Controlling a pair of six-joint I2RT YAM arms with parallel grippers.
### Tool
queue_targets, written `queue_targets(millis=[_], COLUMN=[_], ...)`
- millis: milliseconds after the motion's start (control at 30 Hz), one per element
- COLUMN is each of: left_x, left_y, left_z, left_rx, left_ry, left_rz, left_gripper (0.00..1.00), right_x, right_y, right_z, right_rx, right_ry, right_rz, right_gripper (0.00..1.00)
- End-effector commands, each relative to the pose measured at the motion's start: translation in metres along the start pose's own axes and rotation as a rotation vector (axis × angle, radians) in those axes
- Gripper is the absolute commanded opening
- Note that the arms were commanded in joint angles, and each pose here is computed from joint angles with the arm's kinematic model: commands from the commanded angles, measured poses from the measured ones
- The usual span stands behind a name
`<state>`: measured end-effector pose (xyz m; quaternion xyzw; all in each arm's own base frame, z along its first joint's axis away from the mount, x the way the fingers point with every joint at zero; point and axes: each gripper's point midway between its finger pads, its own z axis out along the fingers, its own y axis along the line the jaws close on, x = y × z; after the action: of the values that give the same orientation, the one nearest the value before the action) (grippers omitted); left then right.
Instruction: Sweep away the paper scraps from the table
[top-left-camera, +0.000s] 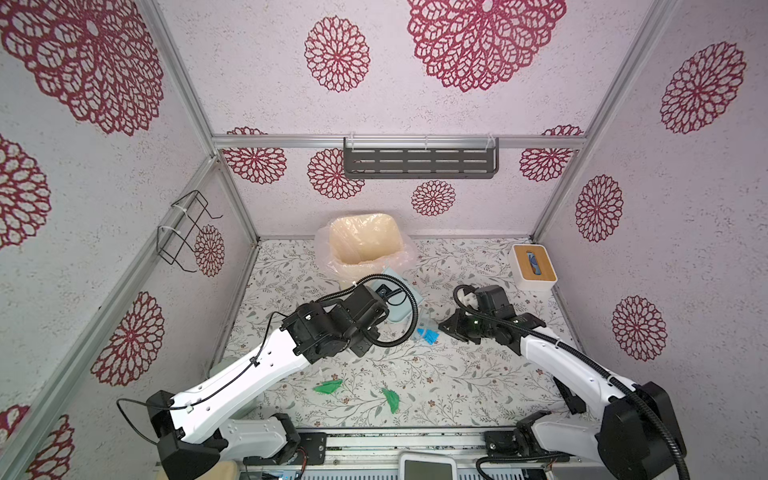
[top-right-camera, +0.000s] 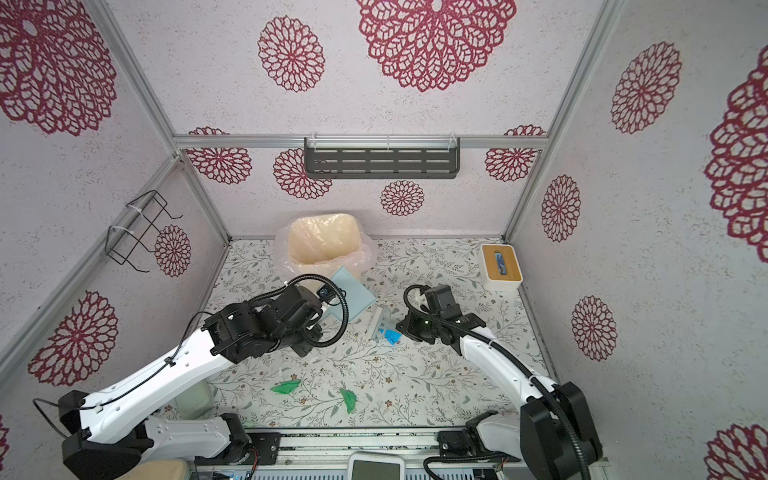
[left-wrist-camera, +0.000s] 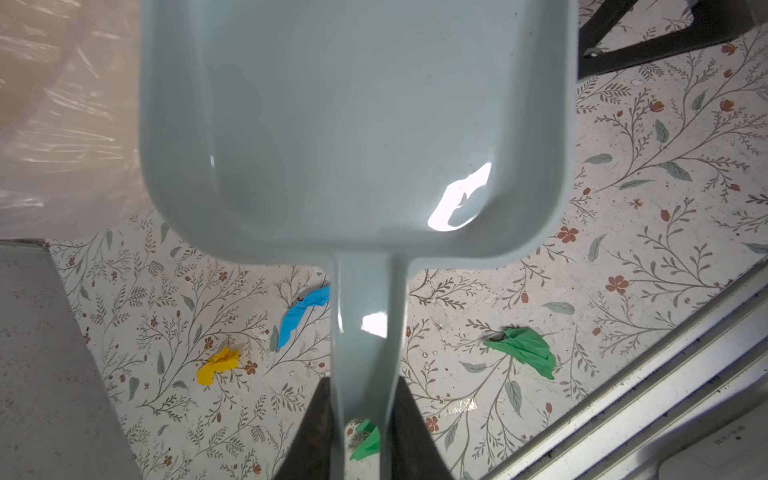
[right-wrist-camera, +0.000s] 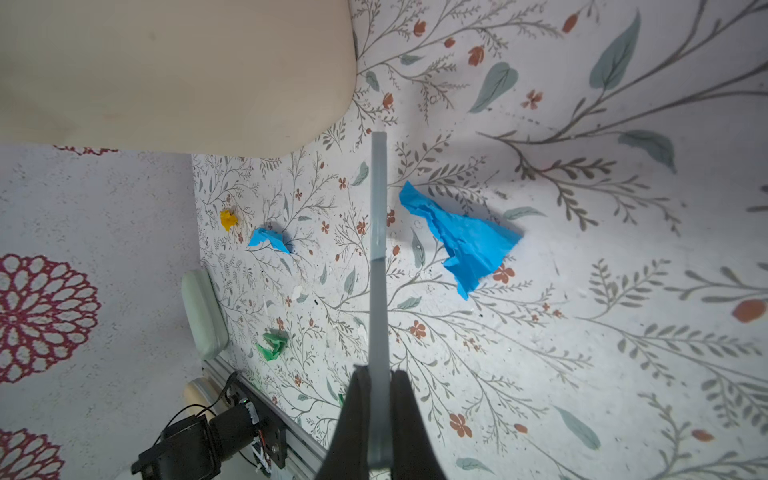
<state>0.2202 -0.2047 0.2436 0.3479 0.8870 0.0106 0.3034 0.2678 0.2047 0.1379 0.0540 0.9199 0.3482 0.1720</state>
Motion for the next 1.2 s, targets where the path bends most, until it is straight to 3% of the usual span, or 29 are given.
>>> queue_targets(millis=[0,333,600,767,1167], left_x=[-0.001,0.027,0.039,0.046,0.056], left_y=[-0.011,-0.039,-0.068,-0.084,-0.117], left_z=[0.005,0.03,0.058,0.074,0.102], left_rx=[0.032,0.132,0.226,0.278,0.408], left_ry=[-0.004,0.122,0.209,0.259,0.33], left_rz=[-0.036,-0.028,-0.005,0.022,0.124], left_gripper=[0.0,0.0,0.0,0.0,0.0], right_x=[0.012,0.026,0.004,-0.009,-0.02], right_y=[-0.018,-0.075,-0.047,-0.052,-0.078], right_z=[-0.004,-0.058,-0.099,-0.127,-0.132], right_rx=[0.066,0.264,0.271,0.414,0.586], right_ry=[0.056,0.073,-0.011,-0.024,0.011], right_rz=[-0.043,0.011,-0.053,-0.116,-0.172], right_gripper=[0.0,0.0,0.0,0.0,0.0])
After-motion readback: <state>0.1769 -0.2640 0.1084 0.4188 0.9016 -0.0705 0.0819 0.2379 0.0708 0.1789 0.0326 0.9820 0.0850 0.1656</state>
